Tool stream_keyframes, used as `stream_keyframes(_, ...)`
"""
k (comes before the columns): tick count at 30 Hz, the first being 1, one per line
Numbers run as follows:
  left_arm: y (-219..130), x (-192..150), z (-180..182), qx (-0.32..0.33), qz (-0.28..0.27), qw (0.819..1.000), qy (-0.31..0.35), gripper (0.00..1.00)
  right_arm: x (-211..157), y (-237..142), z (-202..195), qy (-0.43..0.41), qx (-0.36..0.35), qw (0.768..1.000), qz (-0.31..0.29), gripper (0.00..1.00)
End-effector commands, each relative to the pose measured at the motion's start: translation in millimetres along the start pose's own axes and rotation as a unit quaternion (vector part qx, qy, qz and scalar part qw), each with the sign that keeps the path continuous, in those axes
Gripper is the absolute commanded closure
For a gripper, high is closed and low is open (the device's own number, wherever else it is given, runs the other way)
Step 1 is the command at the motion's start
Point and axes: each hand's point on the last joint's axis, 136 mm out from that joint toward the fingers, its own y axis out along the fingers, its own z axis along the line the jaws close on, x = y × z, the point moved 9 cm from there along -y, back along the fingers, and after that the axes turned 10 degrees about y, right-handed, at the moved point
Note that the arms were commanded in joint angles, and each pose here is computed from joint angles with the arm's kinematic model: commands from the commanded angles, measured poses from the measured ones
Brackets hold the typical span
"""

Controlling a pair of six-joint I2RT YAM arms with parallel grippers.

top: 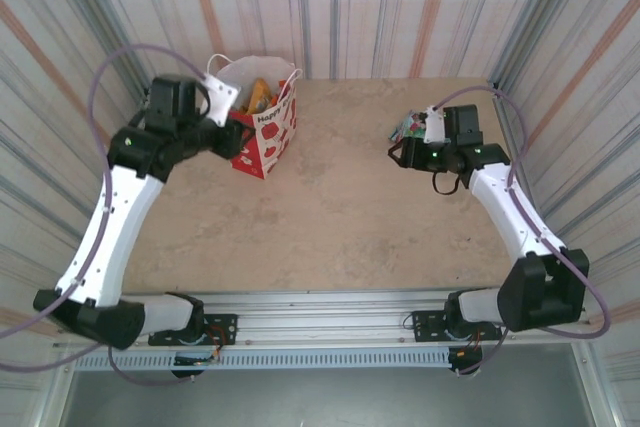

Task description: Place the snacks into the paper bag

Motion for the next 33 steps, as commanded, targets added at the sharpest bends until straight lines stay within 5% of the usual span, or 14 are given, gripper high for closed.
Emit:
stream_keyframes(1, 7, -13, -20, -0.052, -0.071, 0.996, -0.016, 0.52, 13, 3, -30, 0.12, -0.034, 0.992, 0.016, 0.35)
stream_keyframes(6, 39, -61, -42, -0.089, -0.061, 0.991, -0.075, 0.52, 38, 19, -80, 0.211, -0.061, 0.975, 0.036, 0.39)
stream_keyframes(14, 94, -106, -86, -0.121, -0.025, 0.99, -0.065, 0.52, 83, 62, -130, 0.227, -0.143, 0.963, 0.012, 0.32)
stream_keyframes(33, 191, -114, -120, -0.07, 0.021, 0.997, -0.028, 0.51, 115, 139, -176, 0.261, -0.159, 0.951, 0.041, 0.34)
